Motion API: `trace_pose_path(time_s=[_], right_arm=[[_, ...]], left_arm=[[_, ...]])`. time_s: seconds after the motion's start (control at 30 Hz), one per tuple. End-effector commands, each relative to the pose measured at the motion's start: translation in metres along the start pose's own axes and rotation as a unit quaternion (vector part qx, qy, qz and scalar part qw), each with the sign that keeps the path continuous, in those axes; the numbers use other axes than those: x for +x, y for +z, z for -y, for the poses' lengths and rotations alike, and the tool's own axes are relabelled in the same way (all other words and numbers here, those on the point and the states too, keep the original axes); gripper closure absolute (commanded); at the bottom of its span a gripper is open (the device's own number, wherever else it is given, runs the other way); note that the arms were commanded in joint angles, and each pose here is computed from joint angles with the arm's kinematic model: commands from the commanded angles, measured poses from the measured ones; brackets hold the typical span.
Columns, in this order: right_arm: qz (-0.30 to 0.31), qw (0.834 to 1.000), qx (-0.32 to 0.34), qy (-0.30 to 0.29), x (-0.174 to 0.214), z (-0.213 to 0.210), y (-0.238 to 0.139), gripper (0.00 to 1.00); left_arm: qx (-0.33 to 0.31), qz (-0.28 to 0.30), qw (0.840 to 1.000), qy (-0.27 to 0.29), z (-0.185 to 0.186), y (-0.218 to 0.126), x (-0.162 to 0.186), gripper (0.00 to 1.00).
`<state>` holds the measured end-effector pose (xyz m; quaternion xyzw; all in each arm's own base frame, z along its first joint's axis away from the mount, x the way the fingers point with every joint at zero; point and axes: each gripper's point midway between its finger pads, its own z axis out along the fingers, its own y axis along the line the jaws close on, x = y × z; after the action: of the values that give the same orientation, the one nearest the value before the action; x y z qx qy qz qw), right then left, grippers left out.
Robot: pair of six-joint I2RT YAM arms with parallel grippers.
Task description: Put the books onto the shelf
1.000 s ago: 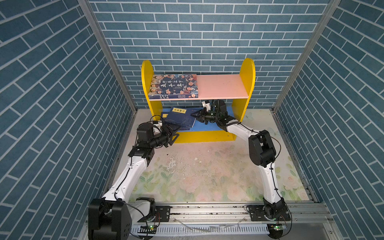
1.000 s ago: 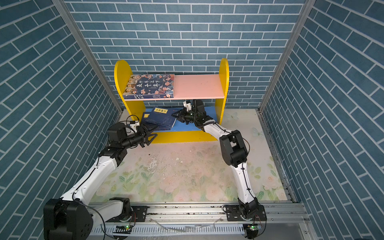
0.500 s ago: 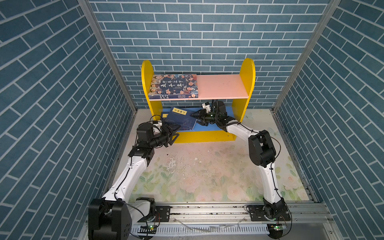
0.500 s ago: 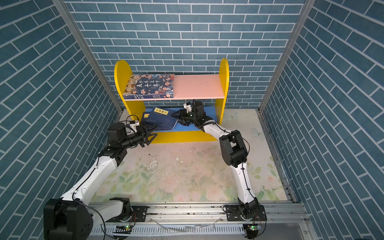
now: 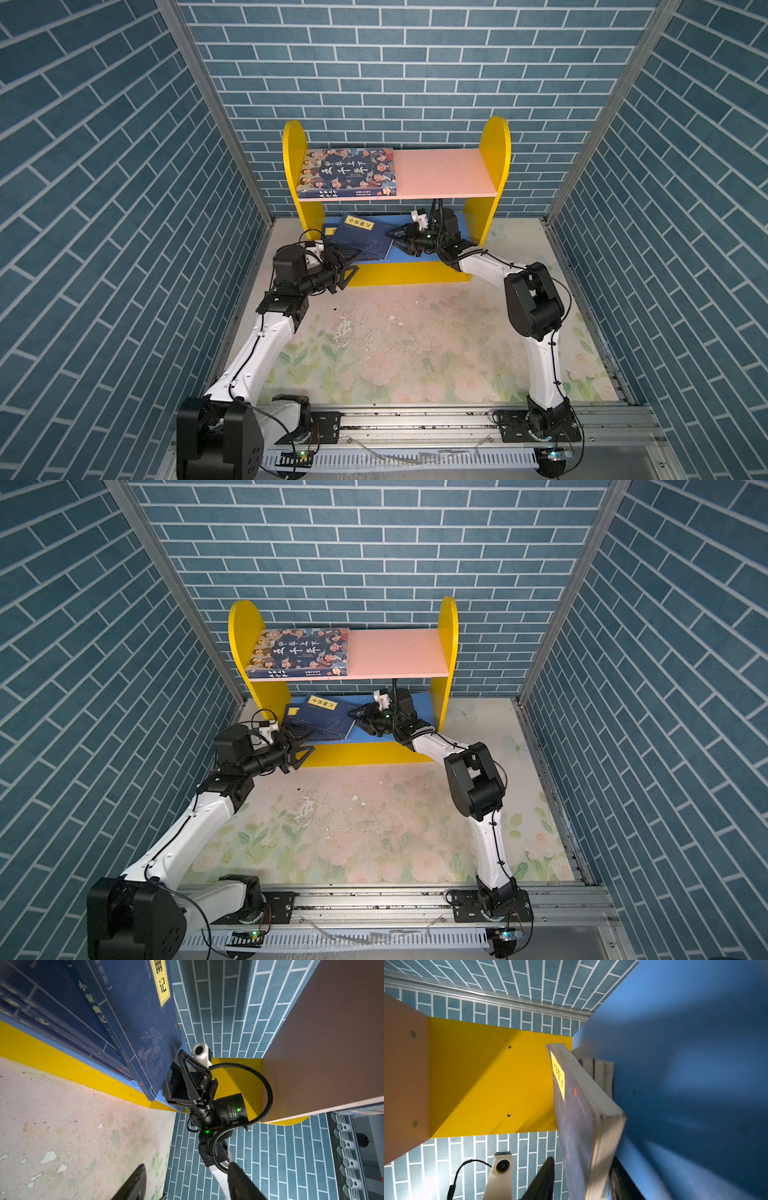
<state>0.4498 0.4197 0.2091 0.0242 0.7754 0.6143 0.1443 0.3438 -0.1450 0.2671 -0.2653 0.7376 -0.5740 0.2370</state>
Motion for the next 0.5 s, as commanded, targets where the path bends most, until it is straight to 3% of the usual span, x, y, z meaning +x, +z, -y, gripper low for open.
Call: trace_pose_path(time_s=[0.0, 0.47], right_arm=[[0.010, 0.999, -0.031, -0.015, -0.010, -0.032, -0.003, 0.61], [-0.001, 1.000, -0.020, -0.005, -0.009, -0.019, 0.004, 0.75]], left_arm=[[0.020, 0.004, 1.000, 0.018, 0.017, -0.005, -0.002, 0.36], [0.018, 0.005, 1.000, 0.016, 0.016, -0.005, -0.004, 0.36]])
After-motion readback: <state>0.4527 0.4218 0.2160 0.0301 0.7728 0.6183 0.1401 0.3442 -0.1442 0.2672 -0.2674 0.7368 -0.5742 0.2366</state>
